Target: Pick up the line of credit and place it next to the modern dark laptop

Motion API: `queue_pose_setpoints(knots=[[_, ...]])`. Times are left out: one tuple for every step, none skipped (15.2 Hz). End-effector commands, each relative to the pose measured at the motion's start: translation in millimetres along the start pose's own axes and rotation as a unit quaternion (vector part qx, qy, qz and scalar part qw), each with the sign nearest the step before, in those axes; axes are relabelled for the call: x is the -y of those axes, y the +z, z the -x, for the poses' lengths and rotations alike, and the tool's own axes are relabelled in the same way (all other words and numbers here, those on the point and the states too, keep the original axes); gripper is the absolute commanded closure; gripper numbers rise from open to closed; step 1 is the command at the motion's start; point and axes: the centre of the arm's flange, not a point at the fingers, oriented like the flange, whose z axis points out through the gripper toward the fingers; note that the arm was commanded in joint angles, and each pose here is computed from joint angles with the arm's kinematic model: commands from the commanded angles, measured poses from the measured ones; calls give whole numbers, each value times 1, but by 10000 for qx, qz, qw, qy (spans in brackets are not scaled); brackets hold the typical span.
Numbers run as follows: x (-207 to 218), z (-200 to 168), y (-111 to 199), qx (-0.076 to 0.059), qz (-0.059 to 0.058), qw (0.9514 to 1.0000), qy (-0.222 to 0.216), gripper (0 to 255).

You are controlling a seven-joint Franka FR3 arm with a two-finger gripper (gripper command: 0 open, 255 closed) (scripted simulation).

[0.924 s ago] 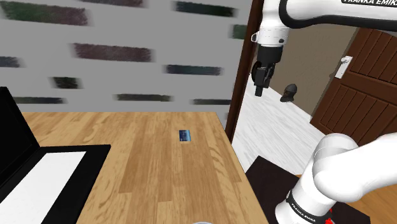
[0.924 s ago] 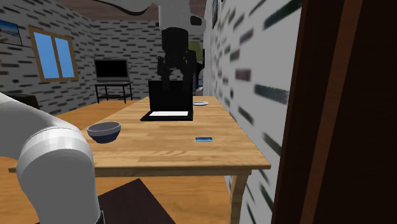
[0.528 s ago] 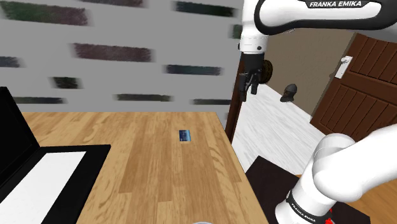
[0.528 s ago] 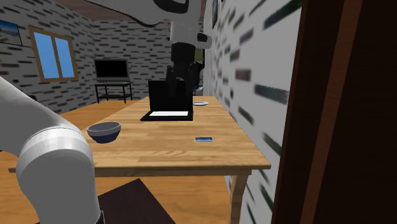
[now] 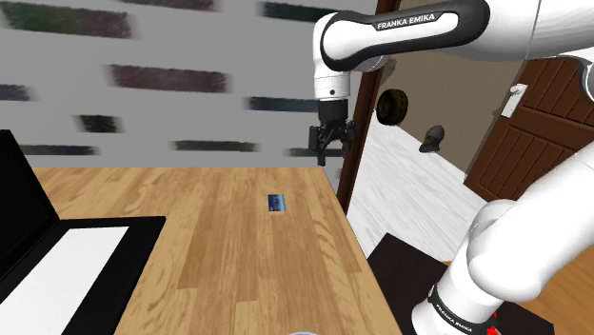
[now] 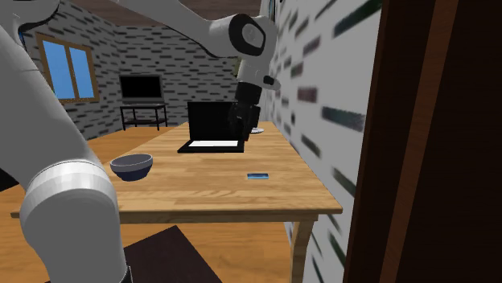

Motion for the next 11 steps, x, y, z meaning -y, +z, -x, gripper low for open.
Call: queue_pose_setpoints(knots=[[10,-24,13,181,-117,9994,274,0],[15,-36,19,269,-174,9987,403,0],[19,-49,25,356,-230,9977,532,0],[24,-61,31,443,-287,9964,661,0],[28,-73,38,529,-343,9949,790,0],[32,-85,45,616,-400,9931,918,0],[35,-98,51,703,-456,9910,1047,0],[39,-110,59,789,-512,9886,1175,0],[42,-122,66,875,-568,9860,1302,0],[45,-134,73,961,-624,9831,1430,0],[47,-146,81,1047,-679,9799,1557,0]])
